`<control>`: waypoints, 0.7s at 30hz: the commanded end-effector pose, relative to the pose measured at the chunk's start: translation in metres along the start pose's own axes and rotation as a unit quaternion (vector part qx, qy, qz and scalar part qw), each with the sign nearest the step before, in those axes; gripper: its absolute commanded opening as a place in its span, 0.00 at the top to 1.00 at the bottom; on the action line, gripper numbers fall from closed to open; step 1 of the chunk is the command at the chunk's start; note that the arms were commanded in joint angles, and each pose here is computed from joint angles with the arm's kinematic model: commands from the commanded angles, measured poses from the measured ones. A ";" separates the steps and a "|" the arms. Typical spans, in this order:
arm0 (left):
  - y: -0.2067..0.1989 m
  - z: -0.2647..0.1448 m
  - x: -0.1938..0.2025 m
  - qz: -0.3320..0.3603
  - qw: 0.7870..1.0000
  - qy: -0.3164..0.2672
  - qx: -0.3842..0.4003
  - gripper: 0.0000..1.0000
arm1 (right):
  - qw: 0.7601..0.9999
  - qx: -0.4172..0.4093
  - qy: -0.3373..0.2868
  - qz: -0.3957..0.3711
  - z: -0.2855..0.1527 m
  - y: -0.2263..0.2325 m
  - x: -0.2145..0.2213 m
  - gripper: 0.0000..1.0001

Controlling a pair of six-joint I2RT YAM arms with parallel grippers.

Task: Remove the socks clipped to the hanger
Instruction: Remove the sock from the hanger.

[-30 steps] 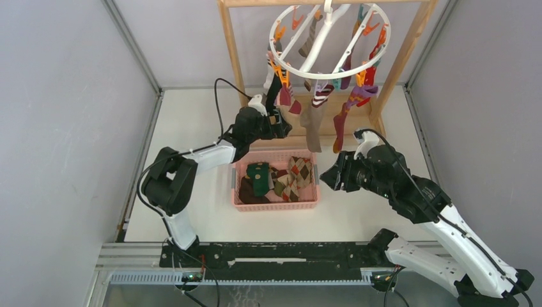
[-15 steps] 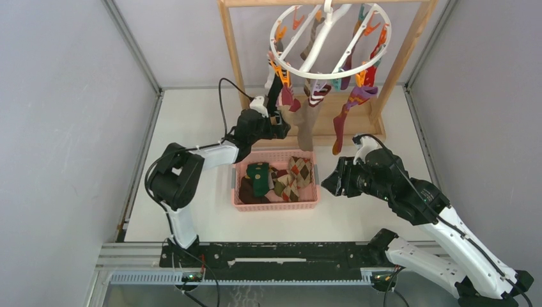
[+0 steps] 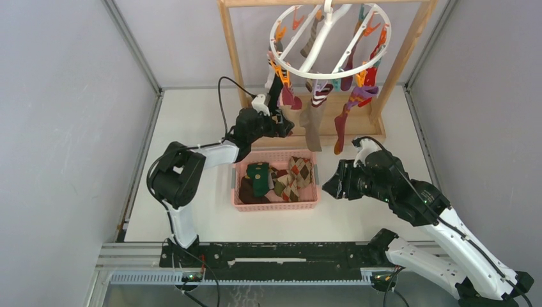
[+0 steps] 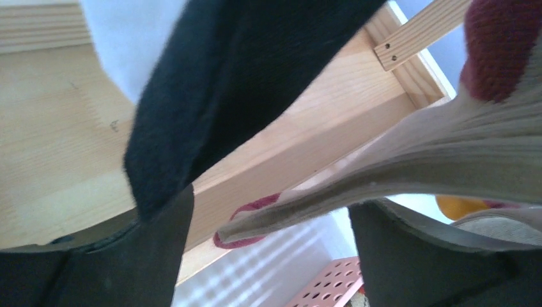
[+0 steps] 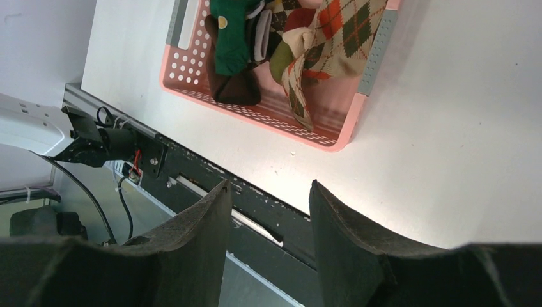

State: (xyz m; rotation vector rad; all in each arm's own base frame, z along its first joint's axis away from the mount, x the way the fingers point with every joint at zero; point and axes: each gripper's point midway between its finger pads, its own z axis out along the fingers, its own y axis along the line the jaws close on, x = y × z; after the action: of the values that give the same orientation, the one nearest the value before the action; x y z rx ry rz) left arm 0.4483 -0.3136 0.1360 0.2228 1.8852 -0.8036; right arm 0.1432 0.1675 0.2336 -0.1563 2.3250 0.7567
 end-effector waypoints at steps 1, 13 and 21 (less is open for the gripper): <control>-0.040 0.006 -0.055 0.004 0.995 -0.059 0.082 0.17 | 1.000 -0.008 -0.003 0.004 -0.002 0.002 0.000 0.44; -0.065 -0.038 -0.057 -0.008 0.993 -0.025 0.113 1.00 | 0.999 -0.031 -0.030 0.012 -0.007 0.012 -0.010 0.45; -0.088 -0.102 -0.061 0.018 0.997 0.037 0.062 1.00 | 0.997 -0.057 -0.053 0.021 -0.004 0.030 -0.029 0.46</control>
State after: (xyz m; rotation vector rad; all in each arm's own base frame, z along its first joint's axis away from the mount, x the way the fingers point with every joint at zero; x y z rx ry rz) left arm 0.3934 -0.3168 0.2174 0.3080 1.8731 -0.9601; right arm 0.1425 0.1739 0.2442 -0.1365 2.2791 0.8283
